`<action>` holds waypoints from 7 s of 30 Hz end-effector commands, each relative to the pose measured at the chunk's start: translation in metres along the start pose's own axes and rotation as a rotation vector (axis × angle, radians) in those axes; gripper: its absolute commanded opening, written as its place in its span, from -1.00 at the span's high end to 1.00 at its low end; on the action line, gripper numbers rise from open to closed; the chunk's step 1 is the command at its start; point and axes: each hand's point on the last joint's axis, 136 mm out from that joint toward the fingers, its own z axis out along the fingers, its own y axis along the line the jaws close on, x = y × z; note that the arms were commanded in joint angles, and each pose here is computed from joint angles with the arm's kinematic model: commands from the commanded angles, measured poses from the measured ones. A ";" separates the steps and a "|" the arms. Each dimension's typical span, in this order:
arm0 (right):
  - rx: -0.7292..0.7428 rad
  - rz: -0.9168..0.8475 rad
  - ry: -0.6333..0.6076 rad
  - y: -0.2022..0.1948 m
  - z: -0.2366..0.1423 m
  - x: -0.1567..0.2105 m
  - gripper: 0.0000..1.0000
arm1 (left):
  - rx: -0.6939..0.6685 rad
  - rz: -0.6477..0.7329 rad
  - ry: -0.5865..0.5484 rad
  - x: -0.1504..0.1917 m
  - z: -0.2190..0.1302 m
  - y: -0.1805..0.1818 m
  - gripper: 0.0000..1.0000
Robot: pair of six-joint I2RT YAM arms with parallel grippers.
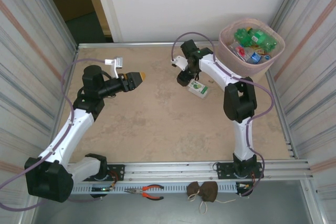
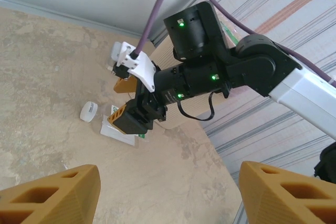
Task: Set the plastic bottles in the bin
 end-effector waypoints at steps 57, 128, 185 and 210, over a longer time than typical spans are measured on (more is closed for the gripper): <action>-0.095 0.050 0.028 -0.001 -0.047 0.023 -0.21 | 0.003 0.020 -0.018 0.000 -0.010 -0.005 -0.41; 0.376 0.379 -0.189 -0.231 -0.199 0.143 -0.19 | 0.075 0.017 0.025 -0.010 0.000 -0.007 -0.41; 0.473 0.793 -0.638 -0.119 -0.323 0.159 -0.77 | -0.263 0.195 0.087 0.007 -0.019 0.049 -0.74; 0.539 0.838 -0.590 -0.066 -0.096 0.244 -0.98 | -1.001 0.395 -0.122 0.051 -0.115 0.193 -0.97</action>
